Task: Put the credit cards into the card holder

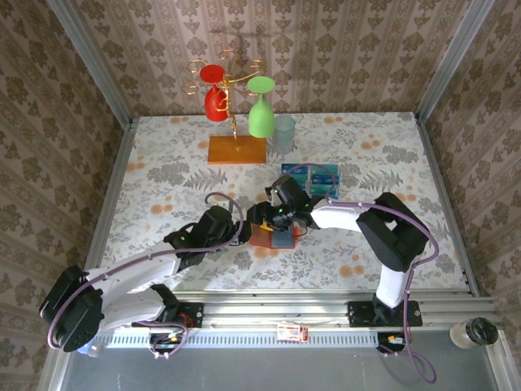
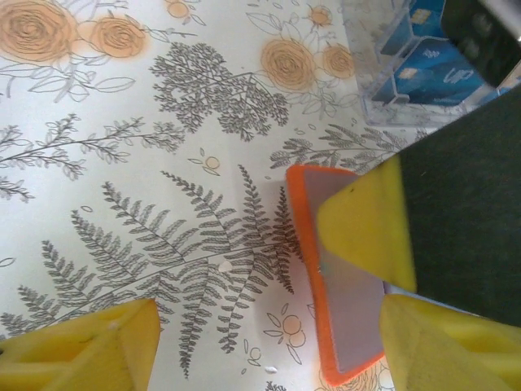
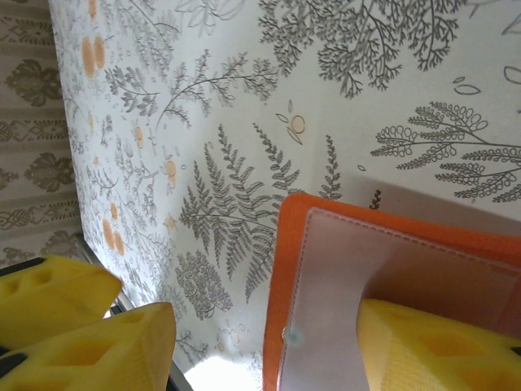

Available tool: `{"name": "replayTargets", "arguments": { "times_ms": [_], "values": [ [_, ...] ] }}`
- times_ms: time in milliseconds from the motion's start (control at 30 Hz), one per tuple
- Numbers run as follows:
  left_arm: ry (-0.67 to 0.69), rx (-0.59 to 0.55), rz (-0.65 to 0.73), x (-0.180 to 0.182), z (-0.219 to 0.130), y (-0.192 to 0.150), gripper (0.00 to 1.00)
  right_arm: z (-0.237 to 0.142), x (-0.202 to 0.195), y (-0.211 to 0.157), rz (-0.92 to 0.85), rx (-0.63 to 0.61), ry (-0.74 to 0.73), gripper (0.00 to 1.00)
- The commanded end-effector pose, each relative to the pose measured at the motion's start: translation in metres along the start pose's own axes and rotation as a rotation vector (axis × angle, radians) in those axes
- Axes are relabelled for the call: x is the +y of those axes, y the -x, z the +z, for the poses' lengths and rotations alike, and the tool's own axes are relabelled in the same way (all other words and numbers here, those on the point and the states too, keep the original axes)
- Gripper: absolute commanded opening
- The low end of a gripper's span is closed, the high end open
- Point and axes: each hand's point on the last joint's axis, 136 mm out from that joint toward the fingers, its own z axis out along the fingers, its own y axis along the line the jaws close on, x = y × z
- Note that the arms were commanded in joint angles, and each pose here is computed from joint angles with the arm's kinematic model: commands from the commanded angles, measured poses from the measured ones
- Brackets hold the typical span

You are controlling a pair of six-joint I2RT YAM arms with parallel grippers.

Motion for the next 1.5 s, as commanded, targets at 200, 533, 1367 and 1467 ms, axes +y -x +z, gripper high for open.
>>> {"name": "replayTargets", "arguments": {
  "times_ms": [200, 533, 1367, 1467],
  "values": [
    [-0.009, -0.095, -0.076, 0.0, -0.002, 0.024, 0.73, 0.01, -0.006, -0.025, 0.021, 0.079, 0.01, 0.59],
    [-0.001, -0.066, -0.085, 0.001, 0.01, 0.017, 0.73, -0.012, -0.006, -0.018, 0.016, 0.036, 0.019, 0.55],
    [-0.002, 0.066, 0.025, -0.027, 0.042, 0.003, 0.73, -0.079, -0.047, -0.001, 0.045, -0.085, -0.081, 0.33],
    [0.041, 0.09, 0.038, -0.02, 0.046, -0.004, 0.72, -0.1, -0.067, 0.001, 0.027, -0.117, -0.198, 0.42]
  ]
}}
